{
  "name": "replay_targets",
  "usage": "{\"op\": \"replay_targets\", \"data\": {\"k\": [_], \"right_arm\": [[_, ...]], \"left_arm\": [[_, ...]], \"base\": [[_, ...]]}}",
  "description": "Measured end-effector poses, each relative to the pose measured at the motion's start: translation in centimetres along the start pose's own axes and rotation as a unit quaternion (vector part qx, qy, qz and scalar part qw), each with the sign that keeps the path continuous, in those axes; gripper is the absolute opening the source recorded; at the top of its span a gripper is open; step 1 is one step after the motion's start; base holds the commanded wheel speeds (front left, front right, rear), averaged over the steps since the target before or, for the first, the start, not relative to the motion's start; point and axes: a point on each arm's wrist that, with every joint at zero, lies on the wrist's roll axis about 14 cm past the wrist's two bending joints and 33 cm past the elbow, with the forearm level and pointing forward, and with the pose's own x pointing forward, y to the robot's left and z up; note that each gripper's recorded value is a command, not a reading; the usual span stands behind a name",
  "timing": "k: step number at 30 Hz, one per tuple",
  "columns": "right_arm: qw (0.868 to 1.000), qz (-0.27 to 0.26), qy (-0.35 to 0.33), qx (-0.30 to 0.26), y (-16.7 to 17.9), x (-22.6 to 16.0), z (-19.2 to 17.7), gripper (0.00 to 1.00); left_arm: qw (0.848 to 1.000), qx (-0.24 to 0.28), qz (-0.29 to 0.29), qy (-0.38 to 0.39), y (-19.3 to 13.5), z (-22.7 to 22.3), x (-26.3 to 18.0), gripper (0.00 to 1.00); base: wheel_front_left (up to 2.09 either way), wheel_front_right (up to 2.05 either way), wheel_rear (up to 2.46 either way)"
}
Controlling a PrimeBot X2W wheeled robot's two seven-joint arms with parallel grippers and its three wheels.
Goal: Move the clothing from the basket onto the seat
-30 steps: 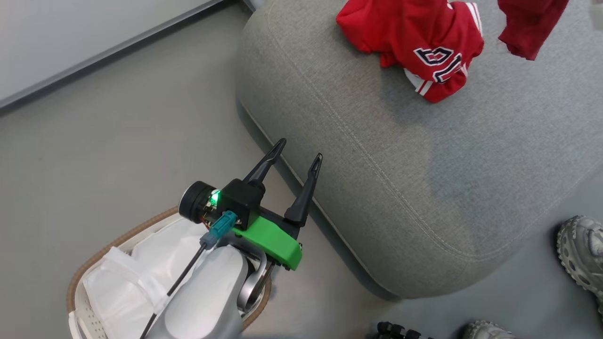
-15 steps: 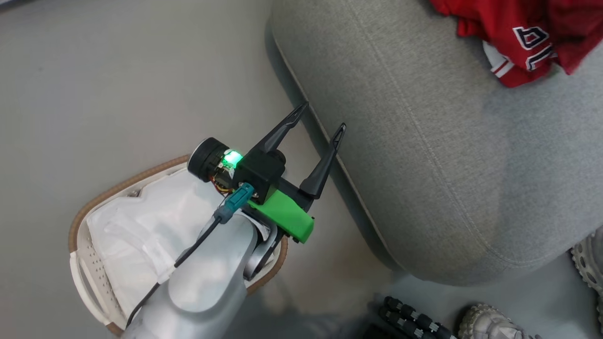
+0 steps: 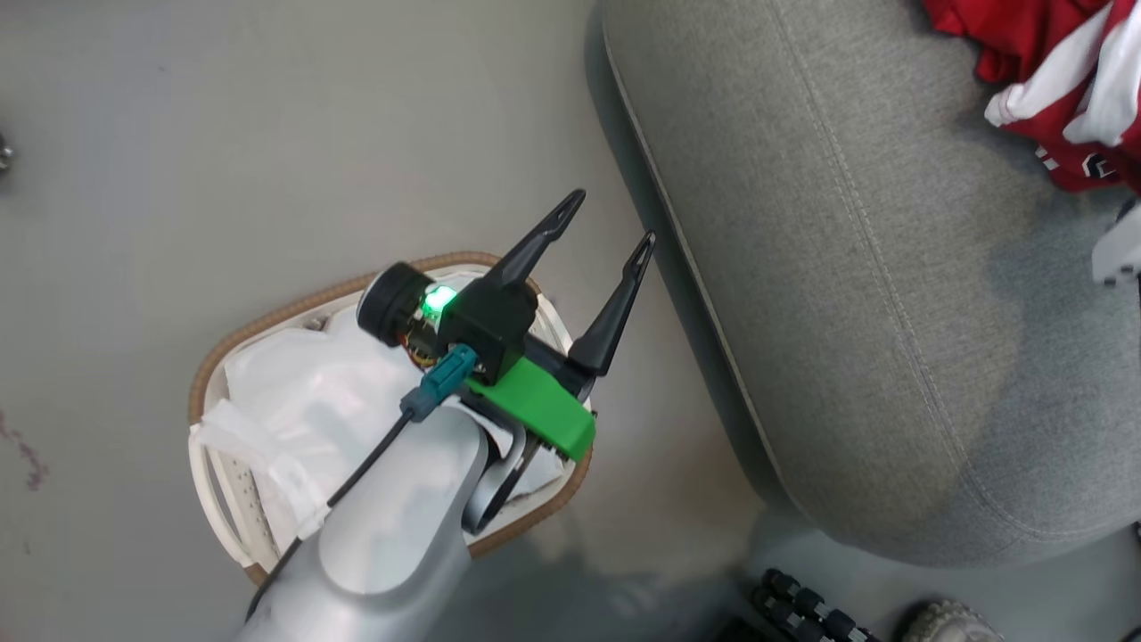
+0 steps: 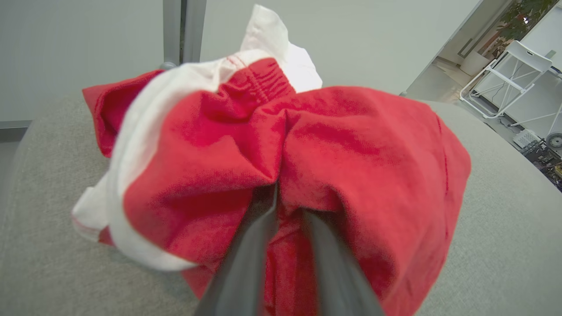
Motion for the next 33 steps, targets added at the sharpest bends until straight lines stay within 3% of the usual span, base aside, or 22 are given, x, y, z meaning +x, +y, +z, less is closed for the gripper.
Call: {"op": "replay_targets", "data": {"k": [6, 17, 23, 33], "right_arm": [[1.000, -0.005, 0.002, 0.014, -0.9, -3.6, -0.5, 1.00], [0.996, 0.006, -0.051, 0.067, -1.3, -9.5, 2.3, 1.00], [0.989, 0.039, -0.092, 0.110, 1.3, -11.2, 4.8, 1.00], [0.966, 0.129, -0.146, 0.169, 9.2, -12.0, 9.4, 1.00]], "left_arm": [[1.000, 0.001, 0.015, -0.001, -1.1, 1.1, -1.3, 1.00], [0.999, 0.022, 0.034, -0.021, -4.3, 4.2, -4.1, 1.00], [0.996, 0.037, 0.066, -0.043, -4.1, 6.2, -6.0, 1.00], [0.977, 0.061, 0.187, -0.077, 0.5, 8.9, -11.4, 1.00]], "base": [[0.00, 0.00, 0.00], [0.00, 0.00, 0.00], [0.00, 0.00, 0.00], [0.00, 0.00, 0.00]]}}
